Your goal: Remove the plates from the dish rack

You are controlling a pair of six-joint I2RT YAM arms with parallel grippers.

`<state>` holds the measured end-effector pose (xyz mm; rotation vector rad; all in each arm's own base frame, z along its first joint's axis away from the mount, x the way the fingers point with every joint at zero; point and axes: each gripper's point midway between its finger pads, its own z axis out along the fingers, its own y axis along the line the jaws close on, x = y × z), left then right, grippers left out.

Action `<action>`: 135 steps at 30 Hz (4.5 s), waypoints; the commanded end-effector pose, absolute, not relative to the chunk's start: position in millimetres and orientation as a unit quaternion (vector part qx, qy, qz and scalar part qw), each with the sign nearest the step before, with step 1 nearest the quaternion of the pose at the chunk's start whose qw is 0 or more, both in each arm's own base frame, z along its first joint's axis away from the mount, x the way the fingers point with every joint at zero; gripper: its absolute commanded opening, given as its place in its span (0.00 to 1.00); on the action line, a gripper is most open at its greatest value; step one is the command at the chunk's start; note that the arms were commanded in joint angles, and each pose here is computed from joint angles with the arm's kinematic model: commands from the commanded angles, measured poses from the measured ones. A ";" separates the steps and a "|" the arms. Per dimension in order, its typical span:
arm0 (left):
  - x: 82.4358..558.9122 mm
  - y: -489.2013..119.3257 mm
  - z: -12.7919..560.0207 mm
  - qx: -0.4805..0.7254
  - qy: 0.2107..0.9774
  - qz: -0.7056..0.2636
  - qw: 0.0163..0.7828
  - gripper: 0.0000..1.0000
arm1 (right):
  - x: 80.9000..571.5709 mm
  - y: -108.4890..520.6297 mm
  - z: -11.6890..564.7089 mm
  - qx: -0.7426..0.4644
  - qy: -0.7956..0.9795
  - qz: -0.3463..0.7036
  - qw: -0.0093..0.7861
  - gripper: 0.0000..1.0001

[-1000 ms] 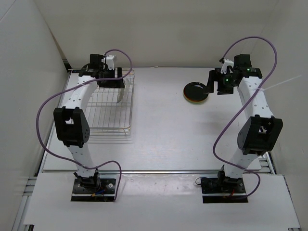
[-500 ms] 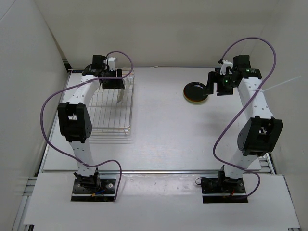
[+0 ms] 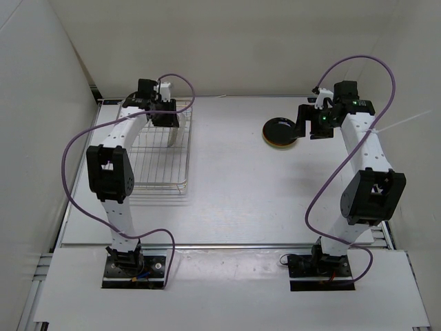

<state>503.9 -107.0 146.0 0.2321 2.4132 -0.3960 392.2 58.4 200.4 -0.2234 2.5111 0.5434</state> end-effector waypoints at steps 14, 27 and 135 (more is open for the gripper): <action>506.2 -117.1 164.1 0.102 0.918 -0.148 0.354 0.30 | 384.4 61.0 209.2 -0.097 0.929 0.206 0.293 0.90; 503.0 -117.8 188.0 0.092 0.911 -0.154 0.371 0.11 | 381.7 62.5 209.9 -0.098 0.928 0.210 0.293 0.90; 356.8 -137.9 361.9 0.371 0.801 0.013 0.470 1.00 | 474.9 218.0 163.5 -0.276 0.889 0.254 0.261 0.03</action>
